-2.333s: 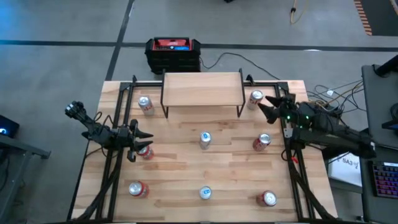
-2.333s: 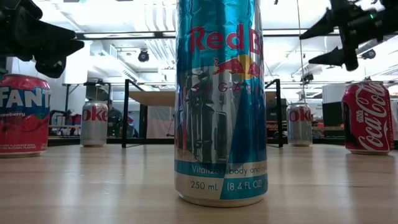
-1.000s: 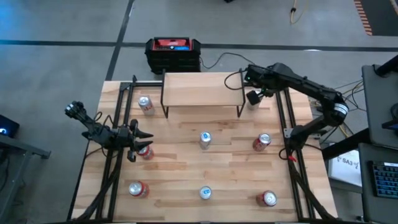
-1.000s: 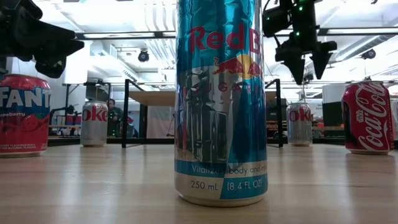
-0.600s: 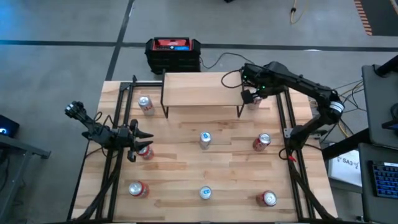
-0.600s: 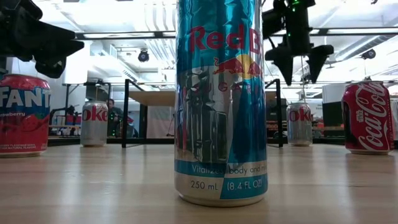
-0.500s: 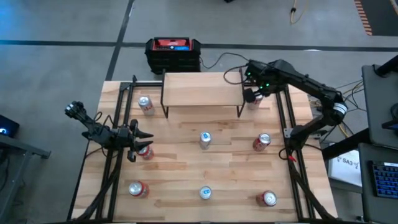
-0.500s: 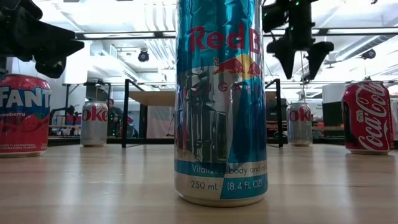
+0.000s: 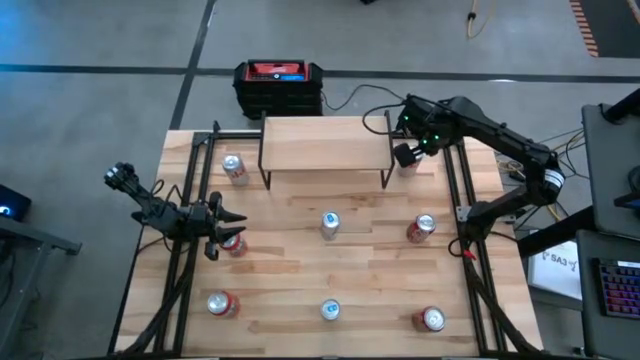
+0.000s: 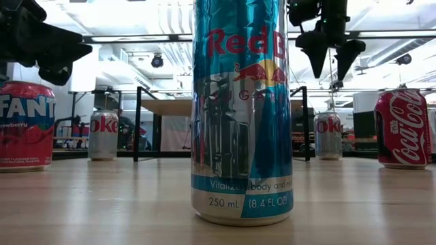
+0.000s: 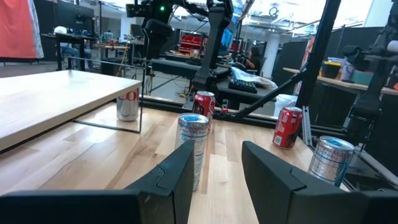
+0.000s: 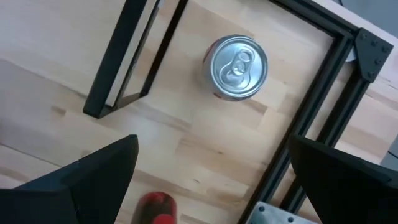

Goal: Place canned beverage on shelf
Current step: Put the right red and silver soda can on the shelf

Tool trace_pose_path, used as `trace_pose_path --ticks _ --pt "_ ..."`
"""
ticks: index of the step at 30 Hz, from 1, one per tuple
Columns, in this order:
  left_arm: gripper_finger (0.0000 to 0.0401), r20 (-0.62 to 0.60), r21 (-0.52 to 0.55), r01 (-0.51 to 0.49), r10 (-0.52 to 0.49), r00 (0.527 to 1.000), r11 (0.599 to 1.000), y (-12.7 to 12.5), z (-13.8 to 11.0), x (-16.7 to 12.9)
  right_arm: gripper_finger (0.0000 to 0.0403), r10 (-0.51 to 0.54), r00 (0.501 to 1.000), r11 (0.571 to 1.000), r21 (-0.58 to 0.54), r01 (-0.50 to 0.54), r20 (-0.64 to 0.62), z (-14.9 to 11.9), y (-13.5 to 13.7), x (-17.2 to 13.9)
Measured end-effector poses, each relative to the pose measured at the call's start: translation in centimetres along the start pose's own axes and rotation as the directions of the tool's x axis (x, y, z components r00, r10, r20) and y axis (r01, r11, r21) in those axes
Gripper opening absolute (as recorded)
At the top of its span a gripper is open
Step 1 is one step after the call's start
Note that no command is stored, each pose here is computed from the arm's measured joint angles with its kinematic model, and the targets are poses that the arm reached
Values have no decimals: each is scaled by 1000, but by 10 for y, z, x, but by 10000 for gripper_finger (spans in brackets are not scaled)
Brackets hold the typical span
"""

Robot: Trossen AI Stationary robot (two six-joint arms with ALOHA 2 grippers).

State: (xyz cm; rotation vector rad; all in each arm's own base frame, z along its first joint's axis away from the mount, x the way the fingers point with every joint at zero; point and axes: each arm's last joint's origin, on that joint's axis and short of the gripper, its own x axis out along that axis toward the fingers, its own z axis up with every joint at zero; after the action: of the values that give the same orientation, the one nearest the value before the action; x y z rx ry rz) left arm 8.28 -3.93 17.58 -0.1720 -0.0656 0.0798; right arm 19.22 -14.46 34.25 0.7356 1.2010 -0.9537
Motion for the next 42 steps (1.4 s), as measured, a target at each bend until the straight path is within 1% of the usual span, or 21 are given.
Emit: trace_pose_path --ticks 4,7,9,14,20,23,26,30,33,37,40,42 --pt "118 0 0 0 0 1000 1000 0 0 0 400 -3 1000 1000 -11 3 13 2 1 1" --pt "118 0 0 0 0 1000 1000 0 0 0 400 27 1000 999 -23 -27 2 2 2 1" --pt "118 0 0 0 0 1000 1000 0 0 0 400 28 1000 999 -24 -28 13 3 2 1" --pt "118 0 0 0 0 1000 1000 0 0 0 400 0 1000 996 -91 3 29 9 5 7" --pt "118 0 0 0 0 1000 1000 0 0 0 400 22 1000 999 -36 -22 2 10 7 11" --pt "118 -1 1 0 0 1000 1000 0 0 0 400 10 1000 999 -42 -10 7 11 7 12" --pt "118 0 1 0 0 1000 1000 0 0 0 400 -8 1000 997 -74 8 9 11 6 12" --pt "118 0 1 -1 1 1000 1000 0 0 0 400 -15 1000 998 -54 15 3 14 1 14" --pt "118 0 1 -1 1 1000 1000 0 0 0 400 -33 999 999 -23 32 -19 18 -6 21" --pt "118 -1 1 0 0 1000 1000 0 0 0 400 -52 996 999 -9 51 -71 23 -14 37" --pt "118 -1 1 0 0 1000 1000 0 0 0 400 0 994 1000 1 0 -106 30 -17 53" --pt "118 -1 1 0 0 1000 1000 0 0 0 400 10 994 1000 12 -8 -107 34 -20 61"
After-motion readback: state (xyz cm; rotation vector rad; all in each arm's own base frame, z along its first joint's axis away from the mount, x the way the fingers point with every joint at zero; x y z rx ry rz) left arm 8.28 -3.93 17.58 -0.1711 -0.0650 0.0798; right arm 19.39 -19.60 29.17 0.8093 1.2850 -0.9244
